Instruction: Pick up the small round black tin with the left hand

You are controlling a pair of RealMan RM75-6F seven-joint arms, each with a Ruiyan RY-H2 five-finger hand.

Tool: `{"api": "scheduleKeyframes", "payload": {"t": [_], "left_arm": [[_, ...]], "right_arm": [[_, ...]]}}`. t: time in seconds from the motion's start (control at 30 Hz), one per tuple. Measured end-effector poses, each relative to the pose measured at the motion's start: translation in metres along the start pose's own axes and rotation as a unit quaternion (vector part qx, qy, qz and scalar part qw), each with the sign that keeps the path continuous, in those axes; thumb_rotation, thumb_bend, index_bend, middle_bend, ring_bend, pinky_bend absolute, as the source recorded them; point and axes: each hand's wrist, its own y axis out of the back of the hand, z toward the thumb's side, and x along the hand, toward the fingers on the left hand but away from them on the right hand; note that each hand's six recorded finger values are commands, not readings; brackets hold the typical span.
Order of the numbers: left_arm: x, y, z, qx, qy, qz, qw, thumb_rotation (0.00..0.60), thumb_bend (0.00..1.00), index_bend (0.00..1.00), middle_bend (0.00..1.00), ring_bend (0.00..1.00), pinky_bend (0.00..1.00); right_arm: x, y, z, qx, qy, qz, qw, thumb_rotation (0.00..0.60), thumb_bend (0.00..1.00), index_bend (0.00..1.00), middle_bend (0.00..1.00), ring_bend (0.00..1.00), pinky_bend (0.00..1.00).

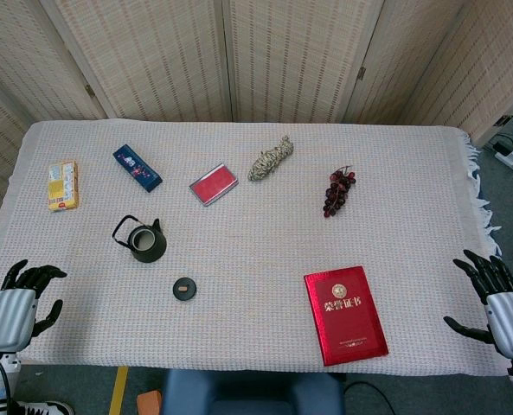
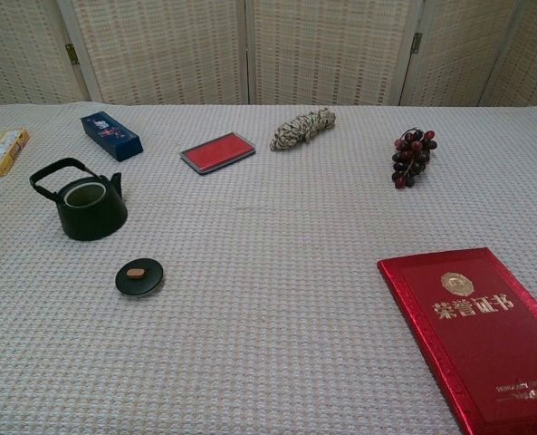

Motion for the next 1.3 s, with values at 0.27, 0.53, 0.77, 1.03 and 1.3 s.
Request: {"api": "scheduleKeyframes", "payload": {"t": [0.27, 0.53, 0.77, 1.03, 1.3], "left_arm": [[-0.001, -0.001, -0.002, -0.001, 0.0, -0.004, 1.0, 0.6, 0.34, 0.32, 0.26, 0.24, 0.1], [0.003, -0.002, 0.001, 0.002, -0.014, -0.011, 0.9998, 0.6, 0.34, 0.32, 0.26, 0.24, 0.1], [0.012, -0.005, 0.015, 0.013, -0.052, -0.026, 0.9982, 0.6, 0.34, 0.32, 0.26, 0.26, 0.12], [0.027, -0.012, 0.044, 0.037, -0.114, -0.051, 0.9915, 0.6, 0.34, 0.32, 0.31, 0.32, 0.21], [0.043, -0.03, 0.074, 0.06, -0.166, -0.091, 0.9801, 0.6, 0.28, 0.32, 0.32, 0.32, 0.19]], "right_arm": [[-0.002, 0.0, 0.002, 0.001, 0.001, 0.002, 1.0, 0.6, 0.08, 0.13, 0.09, 0.1, 0.0], [-0.003, 0.0, 0.003, 0.003, 0.0, 0.002, 1.0, 0.6, 0.08, 0.13, 0.09, 0.11, 0.0], [-0.003, 0.001, 0.001, 0.003, -0.004, 0.002, 1.0, 0.6, 0.08, 0.13, 0.09, 0.11, 0.0], [0.001, 0.002, -0.003, 0.001, -0.011, 0.001, 0.9999, 0.6, 0.08, 0.13, 0.09, 0.16, 0.0], [0.003, 0.003, -0.004, 0.0, -0.011, -0.002, 0.9999, 0.6, 0.08, 0.13, 0.09, 0.17, 0.0]]}}
